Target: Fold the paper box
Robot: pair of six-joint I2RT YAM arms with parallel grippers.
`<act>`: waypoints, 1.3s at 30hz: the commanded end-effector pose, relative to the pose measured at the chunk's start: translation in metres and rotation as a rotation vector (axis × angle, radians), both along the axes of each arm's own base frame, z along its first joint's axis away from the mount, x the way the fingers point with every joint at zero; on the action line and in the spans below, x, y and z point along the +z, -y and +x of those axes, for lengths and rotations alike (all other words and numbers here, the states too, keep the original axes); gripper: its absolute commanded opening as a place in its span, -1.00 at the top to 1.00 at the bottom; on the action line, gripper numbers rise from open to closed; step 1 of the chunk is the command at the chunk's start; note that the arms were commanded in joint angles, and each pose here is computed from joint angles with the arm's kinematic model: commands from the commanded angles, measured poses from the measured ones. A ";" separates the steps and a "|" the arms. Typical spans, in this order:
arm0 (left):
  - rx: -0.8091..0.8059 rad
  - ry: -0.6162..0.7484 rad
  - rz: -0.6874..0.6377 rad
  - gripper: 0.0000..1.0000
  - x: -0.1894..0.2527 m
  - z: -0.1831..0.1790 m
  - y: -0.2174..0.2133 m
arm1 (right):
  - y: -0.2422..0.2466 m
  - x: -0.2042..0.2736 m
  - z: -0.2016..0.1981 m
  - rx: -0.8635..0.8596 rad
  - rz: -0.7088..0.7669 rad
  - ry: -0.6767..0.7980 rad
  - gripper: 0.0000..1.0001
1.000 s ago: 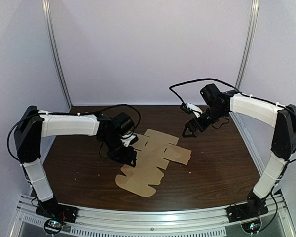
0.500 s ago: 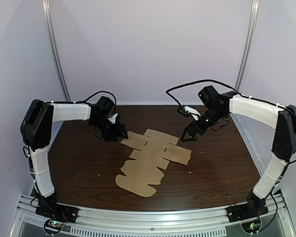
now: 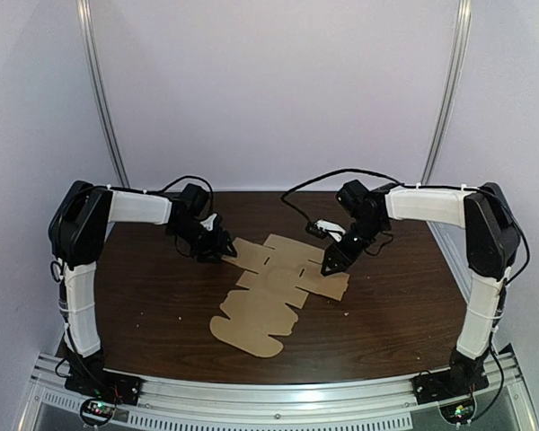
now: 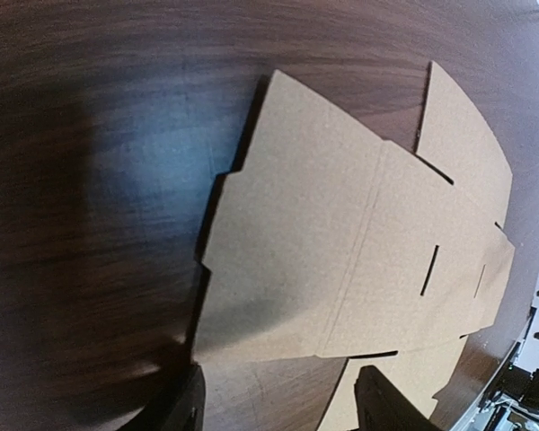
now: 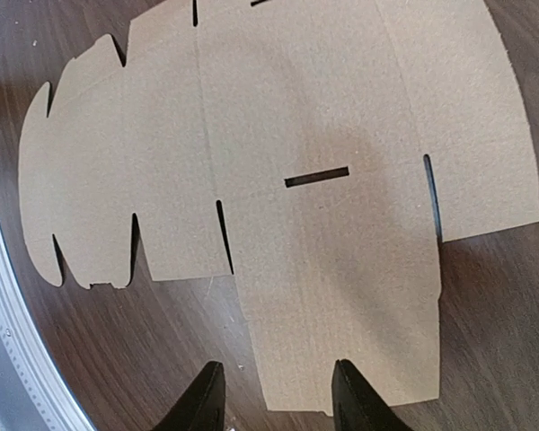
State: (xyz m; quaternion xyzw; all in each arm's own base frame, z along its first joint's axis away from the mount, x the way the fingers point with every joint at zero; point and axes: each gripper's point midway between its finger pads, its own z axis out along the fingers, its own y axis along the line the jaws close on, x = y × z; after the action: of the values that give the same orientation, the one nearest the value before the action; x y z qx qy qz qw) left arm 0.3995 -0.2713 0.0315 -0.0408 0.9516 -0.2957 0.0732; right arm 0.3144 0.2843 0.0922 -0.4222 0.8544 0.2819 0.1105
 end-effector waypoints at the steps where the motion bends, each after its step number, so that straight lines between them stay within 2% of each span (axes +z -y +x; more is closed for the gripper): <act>1: 0.070 -0.015 0.013 -0.22 -0.012 0.008 -0.014 | -0.011 -0.012 0.003 0.024 -0.036 0.017 0.19; 5: 0.130 -0.027 0.018 -0.24 -0.015 0.014 -0.025 | -0.015 -0.030 -0.005 0.050 -0.068 -0.015 0.25; 11: 0.137 -0.033 -0.021 -0.27 -0.020 0.019 -0.019 | -0.017 -0.040 -0.010 0.069 -0.077 -0.024 0.31; 19: 0.073 -0.084 -0.226 -0.20 -0.020 0.017 0.013 | -0.019 -0.045 -0.014 0.080 -0.083 -0.036 0.32; 23: 0.035 -0.088 -0.273 -0.05 -0.008 0.014 0.020 | -0.020 -0.045 -0.015 0.082 -0.085 -0.033 0.32; 27: 0.027 -0.069 -0.295 0.24 0.004 0.015 0.022 | -0.019 -0.044 -0.015 0.081 -0.086 -0.033 0.31; 32: 0.037 -0.060 -0.344 0.48 0.013 0.019 0.028 | -0.019 -0.046 -0.015 0.082 -0.091 -0.037 0.30; 34: 0.038 -0.060 -0.352 0.46 0.014 0.019 0.029 | -0.018 -0.048 -0.015 0.082 -0.095 -0.040 0.30; 36: 0.038 -0.054 -0.320 0.30 0.011 0.020 0.025 | -0.018 -0.048 -0.016 0.082 -0.095 -0.044 0.30; 39: 0.060 -0.037 -0.136 -0.02 -0.002 0.020 0.002 | -0.019 -0.047 -0.017 0.084 -0.089 -0.046 0.30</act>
State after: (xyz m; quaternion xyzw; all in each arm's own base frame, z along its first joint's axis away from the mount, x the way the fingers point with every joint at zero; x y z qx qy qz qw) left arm 0.4151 -0.2936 0.0341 -0.0843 0.9011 -0.4238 0.0366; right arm 0.2984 0.3025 0.0510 -0.4504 0.8502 0.2645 0.0655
